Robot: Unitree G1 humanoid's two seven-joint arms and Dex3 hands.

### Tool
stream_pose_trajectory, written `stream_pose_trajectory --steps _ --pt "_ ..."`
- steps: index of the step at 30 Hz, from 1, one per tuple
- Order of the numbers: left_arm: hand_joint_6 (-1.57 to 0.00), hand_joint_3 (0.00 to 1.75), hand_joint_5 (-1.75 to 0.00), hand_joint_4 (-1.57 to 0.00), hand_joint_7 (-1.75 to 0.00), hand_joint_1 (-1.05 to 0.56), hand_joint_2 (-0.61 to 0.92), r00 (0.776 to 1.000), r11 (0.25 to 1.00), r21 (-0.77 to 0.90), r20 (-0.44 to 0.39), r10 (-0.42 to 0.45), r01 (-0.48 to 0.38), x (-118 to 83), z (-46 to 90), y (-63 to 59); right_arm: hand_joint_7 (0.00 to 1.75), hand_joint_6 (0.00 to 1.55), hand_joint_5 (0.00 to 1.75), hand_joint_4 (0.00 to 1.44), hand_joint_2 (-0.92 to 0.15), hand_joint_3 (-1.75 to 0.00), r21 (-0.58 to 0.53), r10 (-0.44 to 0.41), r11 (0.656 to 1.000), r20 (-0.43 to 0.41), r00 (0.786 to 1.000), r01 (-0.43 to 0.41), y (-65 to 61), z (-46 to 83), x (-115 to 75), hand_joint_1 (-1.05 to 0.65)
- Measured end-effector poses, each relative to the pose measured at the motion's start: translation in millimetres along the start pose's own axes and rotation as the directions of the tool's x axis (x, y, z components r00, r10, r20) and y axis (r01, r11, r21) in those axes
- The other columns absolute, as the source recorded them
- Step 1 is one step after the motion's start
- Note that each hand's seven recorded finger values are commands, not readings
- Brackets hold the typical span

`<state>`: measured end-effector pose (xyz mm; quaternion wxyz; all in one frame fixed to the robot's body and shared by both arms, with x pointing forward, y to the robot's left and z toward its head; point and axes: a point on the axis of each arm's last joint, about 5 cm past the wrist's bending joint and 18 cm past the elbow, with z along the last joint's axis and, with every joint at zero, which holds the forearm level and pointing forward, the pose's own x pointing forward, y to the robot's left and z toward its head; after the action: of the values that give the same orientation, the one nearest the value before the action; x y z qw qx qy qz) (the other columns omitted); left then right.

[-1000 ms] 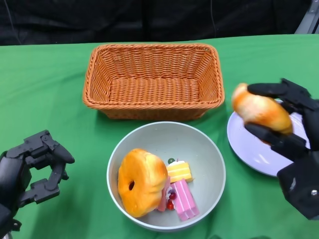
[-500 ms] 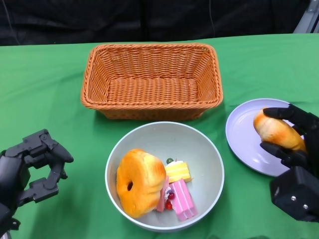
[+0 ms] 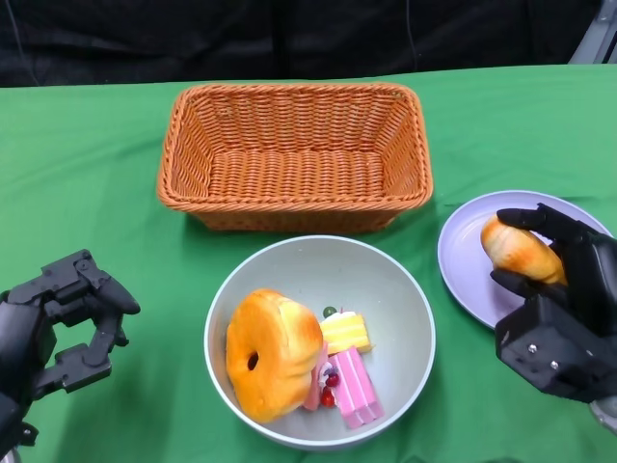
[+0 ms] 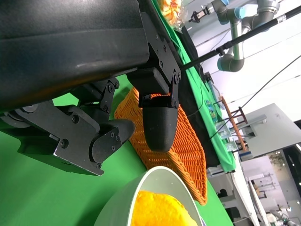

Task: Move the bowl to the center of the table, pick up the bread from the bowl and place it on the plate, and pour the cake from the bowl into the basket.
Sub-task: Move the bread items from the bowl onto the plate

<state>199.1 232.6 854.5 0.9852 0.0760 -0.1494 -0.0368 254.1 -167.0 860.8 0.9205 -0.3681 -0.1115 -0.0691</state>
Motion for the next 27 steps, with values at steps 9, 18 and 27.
stream_pose_trajectory --steps 9,18,27 --pt "-0.77 0.93 -1.64 -0.76 -1.30 0.01 0.67 1.000 1.000 0.000 -0.006 0.002 -0.002 -3 -0.5 0.3 0.38 0.99 1.29 0.73 -0.91 -0.01 -0.019 0.029 0.999 -0.031 0.999 -0.029 7.2 -2.1 0.5 -0.10" --pt "-0.77 0.94 -1.63 -0.77 -1.30 0.01 0.66 1.000 1.000 0.001 -0.005 0.001 -0.001 -3 -0.5 0.3 0.29 0.98 1.18 0.68 -0.92 -0.02 -0.008 0.139 0.990 -0.047 0.989 -0.140 11.4 9.5 -0.8 -0.14" --pt "-0.78 0.94 -1.63 -0.77 -1.29 0.03 0.67 1.000 1.000 0.000 -0.010 -0.001 0.001 -3 -0.4 0.2 0.00 0.52 0.17 0.52 -0.92 -0.01 -0.113 0.336 0.934 -0.050 0.941 -0.339 6.0 26.4 -4.3 -0.38"
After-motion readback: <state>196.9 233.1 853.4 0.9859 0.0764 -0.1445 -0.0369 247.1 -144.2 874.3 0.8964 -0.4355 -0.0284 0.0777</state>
